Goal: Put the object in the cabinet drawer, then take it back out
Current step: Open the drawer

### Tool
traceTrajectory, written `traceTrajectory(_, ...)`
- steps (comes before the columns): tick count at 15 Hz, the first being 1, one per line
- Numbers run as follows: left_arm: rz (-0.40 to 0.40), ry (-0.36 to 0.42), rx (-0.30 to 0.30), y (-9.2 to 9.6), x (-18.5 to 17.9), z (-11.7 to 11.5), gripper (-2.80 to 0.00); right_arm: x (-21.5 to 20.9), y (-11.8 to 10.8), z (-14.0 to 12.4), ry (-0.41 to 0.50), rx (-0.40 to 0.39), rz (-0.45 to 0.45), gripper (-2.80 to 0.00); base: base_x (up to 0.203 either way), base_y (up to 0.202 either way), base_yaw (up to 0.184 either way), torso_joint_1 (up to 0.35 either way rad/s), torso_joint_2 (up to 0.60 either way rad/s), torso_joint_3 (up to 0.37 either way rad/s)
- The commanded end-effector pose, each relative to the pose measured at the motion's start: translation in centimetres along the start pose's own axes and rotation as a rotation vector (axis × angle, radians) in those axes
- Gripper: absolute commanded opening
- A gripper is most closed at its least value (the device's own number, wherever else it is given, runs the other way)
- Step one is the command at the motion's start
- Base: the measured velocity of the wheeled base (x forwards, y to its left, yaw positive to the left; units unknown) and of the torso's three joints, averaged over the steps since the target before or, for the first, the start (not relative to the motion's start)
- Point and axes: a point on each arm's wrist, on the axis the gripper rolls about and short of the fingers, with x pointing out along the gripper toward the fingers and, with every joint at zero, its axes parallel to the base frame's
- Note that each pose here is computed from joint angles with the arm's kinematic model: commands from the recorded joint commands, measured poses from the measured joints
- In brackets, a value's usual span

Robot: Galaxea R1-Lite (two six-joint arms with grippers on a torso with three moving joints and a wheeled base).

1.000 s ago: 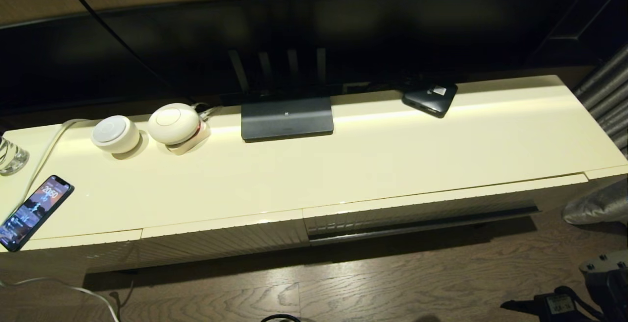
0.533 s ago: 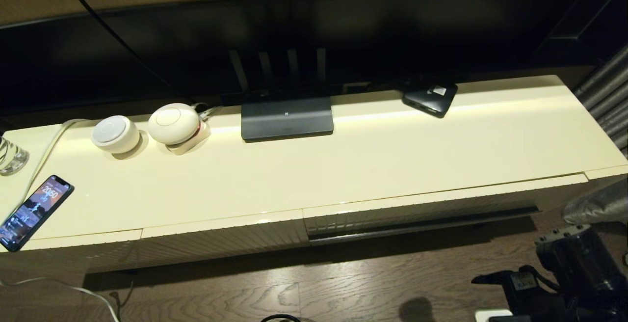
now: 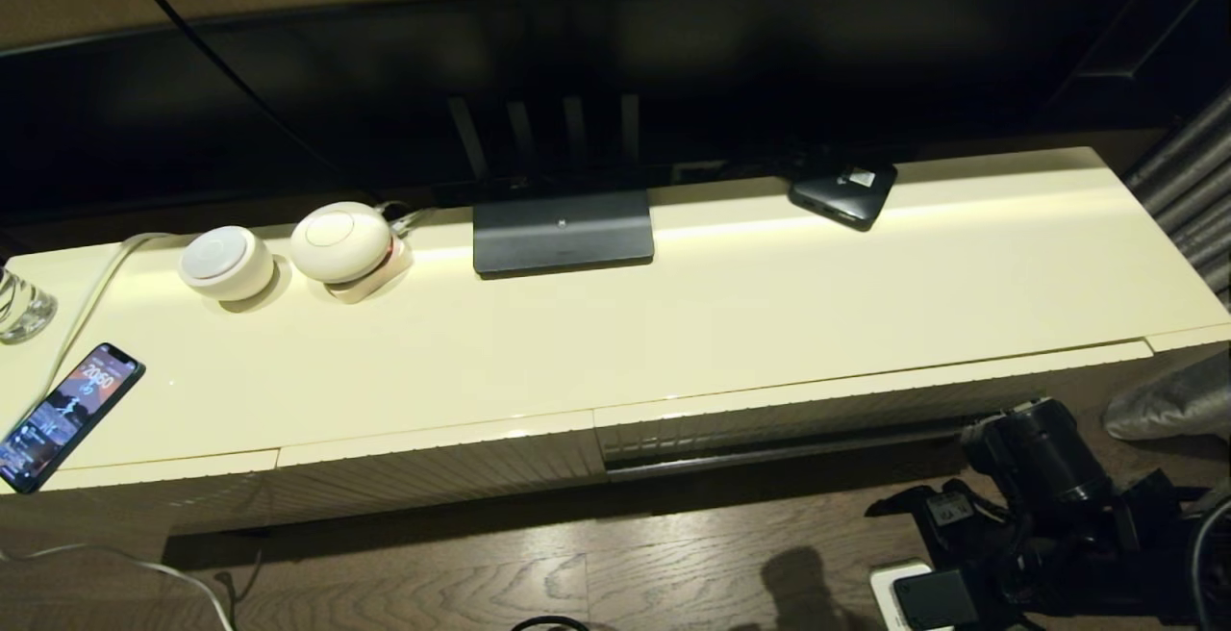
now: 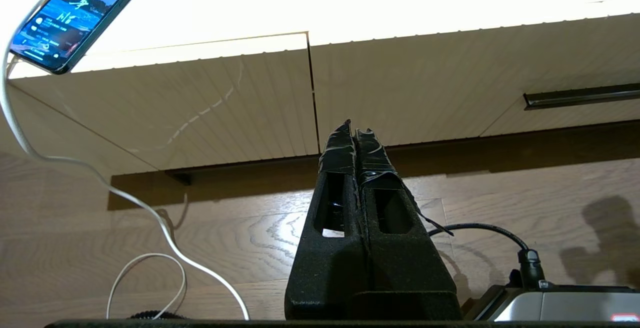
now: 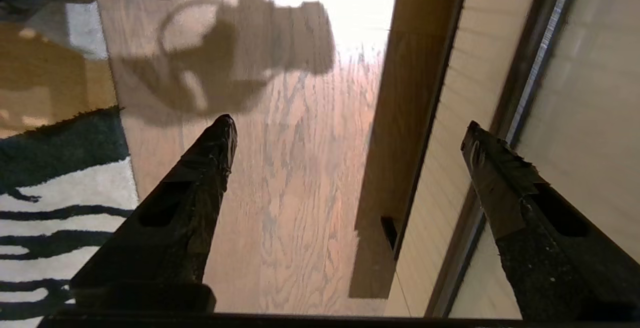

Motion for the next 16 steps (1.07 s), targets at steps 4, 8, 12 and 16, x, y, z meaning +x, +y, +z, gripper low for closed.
traceTrajectory(4,0.001,0.005,0.0,0.0,0.0,-0.1,-2.8,2.6,-0.4,-0.1,0.003,-0.009,0.016,0.0,0.0,0.0,0.0,0.0,0.0,0.0)
traceTrajectory(8,0.001,0.004,0.0,0.0,0.0,-0.1,-2.8,3.7,-1.1,-0.3,0.003,-0.027,-0.03,0.0,0.0,0.0,0.0,0.0,0.0,0.0)
traceTrajectory(12,0.001,0.005,0.0,0.0,0.0,-0.1,-2.8,4.2,-2.0,-1.2,0.027,-0.011,-0.059,0.0,0.0,0.0,0.0,0.0,0.0,0.0)
traceTrajectory(16,0.001,0.004,0.0,0.0,0.0,-0.1,-2.8,5.1,-3.1,-2.1,0.051,0.014,-0.072,0.0,0.0,0.0,0.0,0.0,0.0,0.0)
